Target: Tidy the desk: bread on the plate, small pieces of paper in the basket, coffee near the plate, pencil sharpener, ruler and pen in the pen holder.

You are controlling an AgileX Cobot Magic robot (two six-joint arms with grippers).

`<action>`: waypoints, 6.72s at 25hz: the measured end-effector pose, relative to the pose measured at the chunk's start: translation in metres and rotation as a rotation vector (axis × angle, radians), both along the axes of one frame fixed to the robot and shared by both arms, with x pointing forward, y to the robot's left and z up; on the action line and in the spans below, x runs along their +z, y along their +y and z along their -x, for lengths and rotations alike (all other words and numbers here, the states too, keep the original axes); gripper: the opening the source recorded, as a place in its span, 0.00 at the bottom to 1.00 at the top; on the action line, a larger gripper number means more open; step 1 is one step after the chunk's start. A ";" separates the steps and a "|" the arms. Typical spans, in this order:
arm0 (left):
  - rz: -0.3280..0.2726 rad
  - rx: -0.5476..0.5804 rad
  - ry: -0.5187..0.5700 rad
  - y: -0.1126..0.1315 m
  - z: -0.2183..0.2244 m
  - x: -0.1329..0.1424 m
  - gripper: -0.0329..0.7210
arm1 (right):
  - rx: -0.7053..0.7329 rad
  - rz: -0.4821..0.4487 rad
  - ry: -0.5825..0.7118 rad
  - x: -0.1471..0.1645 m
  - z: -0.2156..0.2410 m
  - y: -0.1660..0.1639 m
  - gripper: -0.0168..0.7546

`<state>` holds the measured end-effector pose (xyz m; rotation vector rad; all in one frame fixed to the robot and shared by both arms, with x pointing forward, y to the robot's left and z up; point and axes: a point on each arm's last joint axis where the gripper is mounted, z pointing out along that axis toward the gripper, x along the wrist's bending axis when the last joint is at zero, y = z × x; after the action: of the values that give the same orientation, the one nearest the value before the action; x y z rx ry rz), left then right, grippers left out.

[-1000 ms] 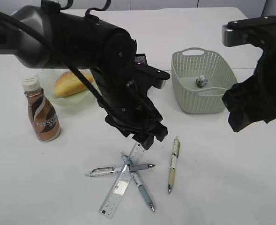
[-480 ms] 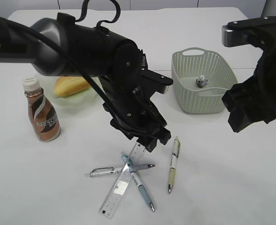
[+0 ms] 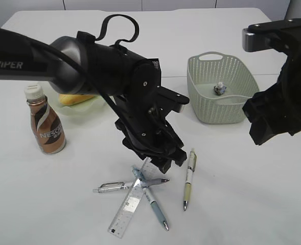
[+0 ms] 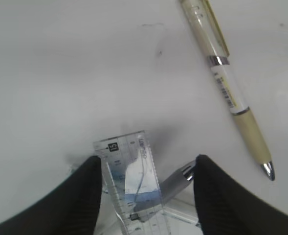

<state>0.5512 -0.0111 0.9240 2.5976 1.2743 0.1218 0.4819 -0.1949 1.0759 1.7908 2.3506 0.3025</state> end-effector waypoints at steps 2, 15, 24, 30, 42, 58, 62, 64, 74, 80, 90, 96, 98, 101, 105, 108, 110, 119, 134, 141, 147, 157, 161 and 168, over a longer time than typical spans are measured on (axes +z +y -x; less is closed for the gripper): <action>0.004 0.003 -0.003 -0.001 -0.001 -0.002 0.62 | 0.000 0.000 0.000 0.000 0.000 0.000 0.65; 0.028 0.061 -0.018 0.009 -0.013 -0.001 0.62 | -0.001 -0.002 0.003 0.000 0.000 0.000 0.65; 0.029 0.063 -0.019 0.009 -0.013 -0.001 0.62 | -0.001 -0.002 0.005 0.000 0.000 0.000 0.65; 0.026 0.070 0.000 0.008 -0.013 -0.008 0.62 | 0.001 -0.002 0.005 0.000 0.000 0.000 0.65; 0.015 0.071 0.014 0.008 -0.013 -0.016 0.62 | 0.001 -0.001 0.006 0.000 0.001 0.000 0.65; 0.026 0.072 0.005 0.007 -0.014 -0.016 0.62 | 0.001 -0.001 0.006 0.000 0.001 0.000 0.65; 0.028 0.073 0.005 0.007 -0.014 -0.016 0.62 | 0.001 -0.001 0.007 0.000 0.001 0.000 0.65; 0.030 0.076 0.006 0.007 -0.014 -0.016 0.62 | 0.001 -0.001 0.007 0.000 0.001 0.000 0.65; 0.030 0.078 0.007 0.007 -0.014 -0.016 0.62 | 0.000 0.003 0.016 0.000 0.001 0.000 0.65; 0.032 0.084 0.017 0.006 -0.013 -0.016 0.62 | 0.000 0.004 0.017 0.000 0.002 0.000 0.65; 0.011 0.093 0.057 0.006 -0.012 -0.030 0.62 | 0.002 0.005 0.019 0.000 0.002 0.000 0.65; 0.010 0.094 0.058 0.006 -0.012 -0.031 0.56 | 0.002 0.005 0.019 0.000 0.002 0.000 0.65; 0.010 0.094 0.058 0.006 -0.012 -0.031 0.50 | 0.002 0.005 0.019 0.000 0.002 0.000 0.65; 0.010 0.094 0.058 0.006 -0.012 -0.031 0.42 | 0.002 0.005 0.019 0.000 0.002 0.000 0.65; 0.012 0.094 0.056 0.006 -0.012 -0.031 0.40 | 0.002 0.005 0.019 0.000 0.002 0.000 0.65; 0.015 0.094 0.053 0.006 -0.012 -0.031 0.39 | 0.002 0.005 0.019 0.000 0.002 0.000 0.65; 0.015 0.094 0.053 0.006 -0.012 -0.031 0.39 | 0.002 0.005 0.019 0.000 0.002 0.000 0.65; 0.013 0.091 0.048 0.006 -0.013 -0.030 0.39 | 0.002 0.006 0.021 0.000 0.002 -0.001 0.65; 0.008 0.080 0.040 -0.004 -0.024 0.009 0.39 | 0.002 0.006 0.021 0.000 0.002 -0.001 0.65; 0.004 0.062 -0.026 -0.009 -0.035 0.038 0.39 | 0.002 0.006 0.021 0.000 0.002 -0.001 0.65; 0.025 0.045 -0.148 -0.014 -0.049 0.069 0.39 | 0.002 0.006 0.021 0.000 0.002 -0.001 0.65; 0.082 0.017 -0.336 -0.019 -0.064 0.094 0.39 | 0.001 0.006 0.024 -0.001 0.002 0.000 0.65; 0.118 -0.004 -0.423 -0.023 -0.070 0.099 0.39 | 0.001 0.006 0.024 -0.001 0.002 0.000 0.65; 0.193 -0.017 -0.606 -0.026 -0.084 0.112 0.39 | 0.001 0.006 0.024 -0.001 0.002 0.000 0.65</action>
<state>0.6347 -0.0372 1.0361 2.1568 0.9795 0.6863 0.4798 -0.1954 1.0753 1.8002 2.3663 0.2759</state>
